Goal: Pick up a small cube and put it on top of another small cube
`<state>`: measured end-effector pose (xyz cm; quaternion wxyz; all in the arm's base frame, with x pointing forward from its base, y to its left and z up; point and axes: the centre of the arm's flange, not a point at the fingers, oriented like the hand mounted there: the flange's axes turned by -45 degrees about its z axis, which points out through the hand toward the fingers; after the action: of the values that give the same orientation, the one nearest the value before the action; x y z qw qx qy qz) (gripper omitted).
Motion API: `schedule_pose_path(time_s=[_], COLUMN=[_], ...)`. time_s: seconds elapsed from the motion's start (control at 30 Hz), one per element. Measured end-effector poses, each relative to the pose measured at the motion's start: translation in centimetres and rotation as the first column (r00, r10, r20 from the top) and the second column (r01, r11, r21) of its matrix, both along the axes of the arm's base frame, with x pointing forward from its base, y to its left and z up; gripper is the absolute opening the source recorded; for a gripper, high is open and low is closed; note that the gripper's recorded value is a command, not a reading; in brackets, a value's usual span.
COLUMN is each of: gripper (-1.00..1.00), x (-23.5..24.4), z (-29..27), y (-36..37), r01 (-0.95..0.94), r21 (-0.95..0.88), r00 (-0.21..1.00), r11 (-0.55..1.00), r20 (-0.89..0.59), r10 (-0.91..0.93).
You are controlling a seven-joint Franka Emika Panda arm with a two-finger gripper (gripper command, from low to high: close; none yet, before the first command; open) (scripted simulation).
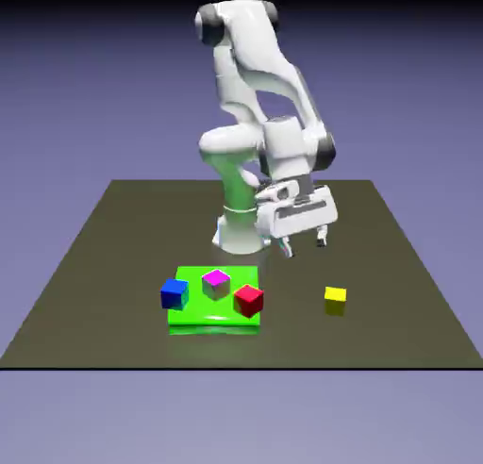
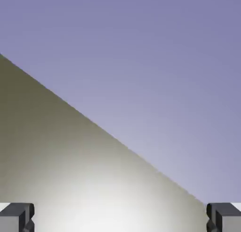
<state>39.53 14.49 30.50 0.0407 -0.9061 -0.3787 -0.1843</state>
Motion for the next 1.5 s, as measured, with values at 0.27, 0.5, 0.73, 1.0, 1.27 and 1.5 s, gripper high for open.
schedule_pose_path(time_s=[0.27,0.5,0.73,1.0,1.27,1.5], gripper=[0.00,0.00,0.00,-1.00,-1.00,-1.00], x=[-3.6,-5.6,-5.5,-5.3,-1.5,3.0], z=[-7.5,-11.8,-17.1,-14.8,-8.5,-3.0], y=[6.2,8.2,8.6,8.5,2.3,-12.1], r01=[-0.373,-0.540,-0.541,-0.542,-0.451,-0.286], r21=[-0.104,-0.146,-0.147,-0.150,-0.137,-0.136], r00=[0.922,0.833,0.833,0.833,0.882,0.945], r11=[0.922,0.829,0.828,0.827,0.882,0.949], r20=[-0.156,-0.232,-0.232,-0.229,-0.221,-0.207], r10=[0.356,0.502,0.502,0.504,0.416,0.254])
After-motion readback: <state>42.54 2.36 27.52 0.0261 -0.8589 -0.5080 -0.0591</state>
